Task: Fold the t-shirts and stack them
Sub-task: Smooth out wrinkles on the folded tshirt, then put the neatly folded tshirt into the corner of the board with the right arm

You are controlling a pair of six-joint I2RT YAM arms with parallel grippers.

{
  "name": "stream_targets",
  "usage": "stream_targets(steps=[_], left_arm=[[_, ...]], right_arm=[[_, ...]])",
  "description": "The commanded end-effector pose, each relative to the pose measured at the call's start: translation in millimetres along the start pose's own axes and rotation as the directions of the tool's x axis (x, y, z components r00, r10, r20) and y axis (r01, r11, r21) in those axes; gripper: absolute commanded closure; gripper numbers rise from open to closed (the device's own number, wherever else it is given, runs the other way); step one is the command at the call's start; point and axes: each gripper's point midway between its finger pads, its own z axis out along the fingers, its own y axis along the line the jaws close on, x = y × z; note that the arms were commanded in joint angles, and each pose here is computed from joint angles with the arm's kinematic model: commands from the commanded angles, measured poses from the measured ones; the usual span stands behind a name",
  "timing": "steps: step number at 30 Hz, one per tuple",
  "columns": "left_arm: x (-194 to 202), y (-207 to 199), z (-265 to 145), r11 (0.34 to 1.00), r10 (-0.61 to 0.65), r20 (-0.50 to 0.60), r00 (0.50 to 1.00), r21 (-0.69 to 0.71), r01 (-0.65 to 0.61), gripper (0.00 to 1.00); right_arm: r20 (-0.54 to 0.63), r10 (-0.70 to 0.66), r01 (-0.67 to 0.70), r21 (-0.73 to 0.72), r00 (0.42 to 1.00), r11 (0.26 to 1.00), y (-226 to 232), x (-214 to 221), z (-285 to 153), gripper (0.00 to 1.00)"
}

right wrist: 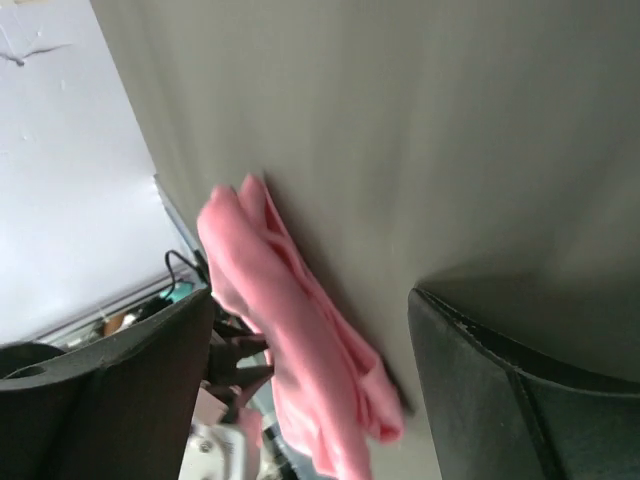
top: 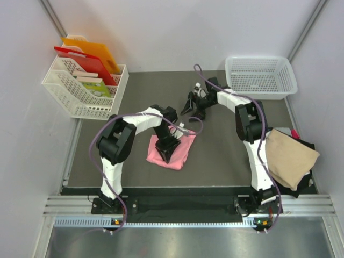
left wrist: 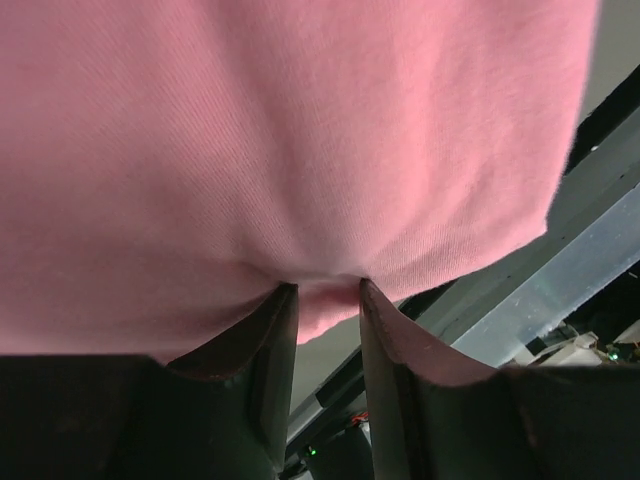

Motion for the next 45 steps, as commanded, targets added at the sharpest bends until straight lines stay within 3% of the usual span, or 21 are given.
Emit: stream_targets(steps=[1,7,14,18,27,31,39,42,45], left_arm=[[16.5,3.6,6.4,1.000,-0.011,-0.037,0.999,-0.018,0.010,0.64],[35.8,25.3,1.8,0.987,-0.002,-0.060,0.998,-0.162,-0.008,0.66],[40.3,45.2,-21.2,0.963,0.013,-0.031,0.999,-0.268,-0.021,0.66],[46.0,55.8,-29.4,0.953,0.003,-0.019,1.000,-0.303,-0.008,0.66],[54.7,65.5,-45.1,0.930,0.011,0.017,1.000,-0.368,-0.004,0.68],[33.1,48.3,-85.1,0.922,0.053,0.164,0.985,-0.387,0.015,0.69],[-9.8,3.5,-199.5,0.871,0.217,0.476,0.852,-0.488,0.051,0.69],[-7.1,-3.6,-216.0,0.859,0.236,0.512,0.826,-0.507,0.069,0.68],[4.6,-4.7,-214.4,0.861,0.207,0.495,0.844,-0.502,0.083,0.68]], right_arm=[[0.022,-0.086,0.086,0.026,0.996,0.996,-7.9,-31.0,8.1,0.22],[-0.029,-0.058,0.057,-0.049,0.998,0.997,-13.8,-22.6,37.3,0.23],[-0.226,-0.111,0.102,-0.053,0.968,0.993,-19.1,64.5,72.3,0.23],[-0.292,-0.079,0.069,-0.044,0.953,0.997,-32.8,106.6,74.0,0.23],[-0.322,-0.069,0.057,-0.048,0.944,0.997,-41.8,145.0,64.4,0.23],[-0.326,-0.058,0.045,-0.048,0.944,0.998,-44.6,152.5,64.0,0.23],[-0.331,-0.074,0.058,-0.059,0.941,0.997,-37.3,156.7,73.1,0.24],[-0.337,-0.075,0.056,-0.066,0.938,0.996,-37.6,159.1,82.3,0.26],[-0.341,-0.080,0.058,-0.074,0.937,0.996,-39.1,161.5,94.2,0.36]])
